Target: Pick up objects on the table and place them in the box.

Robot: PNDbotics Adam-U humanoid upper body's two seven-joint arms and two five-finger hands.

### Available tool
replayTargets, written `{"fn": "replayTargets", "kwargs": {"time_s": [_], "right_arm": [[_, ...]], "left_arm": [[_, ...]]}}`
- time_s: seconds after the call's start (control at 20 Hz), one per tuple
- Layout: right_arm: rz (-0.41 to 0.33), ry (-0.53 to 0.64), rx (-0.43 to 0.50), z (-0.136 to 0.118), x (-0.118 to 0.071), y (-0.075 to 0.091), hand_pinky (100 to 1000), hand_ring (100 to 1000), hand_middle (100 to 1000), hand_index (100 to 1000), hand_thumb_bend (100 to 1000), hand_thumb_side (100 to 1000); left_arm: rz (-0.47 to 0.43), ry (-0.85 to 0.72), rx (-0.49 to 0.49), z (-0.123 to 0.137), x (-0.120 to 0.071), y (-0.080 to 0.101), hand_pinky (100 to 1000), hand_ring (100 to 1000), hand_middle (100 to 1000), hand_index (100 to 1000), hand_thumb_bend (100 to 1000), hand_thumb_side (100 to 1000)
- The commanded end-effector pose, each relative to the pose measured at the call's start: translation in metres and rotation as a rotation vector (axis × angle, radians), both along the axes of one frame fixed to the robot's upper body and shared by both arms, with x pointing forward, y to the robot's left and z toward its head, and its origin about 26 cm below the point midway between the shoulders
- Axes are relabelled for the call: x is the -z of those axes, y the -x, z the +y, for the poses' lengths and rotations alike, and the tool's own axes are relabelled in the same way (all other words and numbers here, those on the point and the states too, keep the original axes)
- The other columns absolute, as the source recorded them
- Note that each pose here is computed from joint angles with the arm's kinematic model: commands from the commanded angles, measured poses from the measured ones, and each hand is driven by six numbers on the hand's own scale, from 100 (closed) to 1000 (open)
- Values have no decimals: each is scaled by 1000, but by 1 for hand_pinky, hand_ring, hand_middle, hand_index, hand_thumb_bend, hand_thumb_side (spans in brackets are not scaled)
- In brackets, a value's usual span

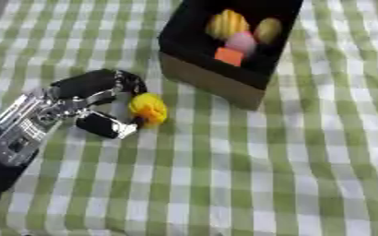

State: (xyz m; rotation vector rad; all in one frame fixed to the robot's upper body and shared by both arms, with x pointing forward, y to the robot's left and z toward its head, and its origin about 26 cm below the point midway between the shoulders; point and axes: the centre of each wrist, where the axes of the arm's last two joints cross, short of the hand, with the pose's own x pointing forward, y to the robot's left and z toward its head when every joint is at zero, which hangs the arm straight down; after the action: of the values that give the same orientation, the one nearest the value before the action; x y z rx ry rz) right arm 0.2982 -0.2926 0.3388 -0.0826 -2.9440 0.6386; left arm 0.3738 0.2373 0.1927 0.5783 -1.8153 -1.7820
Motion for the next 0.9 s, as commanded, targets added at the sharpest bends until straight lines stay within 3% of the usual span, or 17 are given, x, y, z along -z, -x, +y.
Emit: {"fn": "replayTargets", "kwargs": {"time_s": [0.05,0.3,0.4,0.45,0.5,0.9], "right_arm": [[-33,18,21,-4,-10,7,836,854,580,843,100,540],[-31,18,26,-5,-10,7,835,852,582,844,100,541],[-35,18,27,-6,-10,7,835,851,583,844,100,541],[-38,18,27,-6,-11,8,835,849,585,844,100,549],[-41,17,27,-6,-12,8,834,848,586,844,100,542],[-66,8,12,-3,-20,9,832,842,591,845,100,546]], "left_arm": [[-87,13,-7,10,-28,11,759,691,700,712,151,427],[-217,41,-10,13,-60,21,760,689,693,707,141,356],[-254,50,-7,12,-71,21,761,689,691,705,141,351],[-275,57,-8,12,-76,20,762,688,690,703,100,371],[-292,65,-11,12,-81,19,761,687,689,702,140,344],[-354,158,-37,4,-113,-30,759,677,683,695,122,360]]}}
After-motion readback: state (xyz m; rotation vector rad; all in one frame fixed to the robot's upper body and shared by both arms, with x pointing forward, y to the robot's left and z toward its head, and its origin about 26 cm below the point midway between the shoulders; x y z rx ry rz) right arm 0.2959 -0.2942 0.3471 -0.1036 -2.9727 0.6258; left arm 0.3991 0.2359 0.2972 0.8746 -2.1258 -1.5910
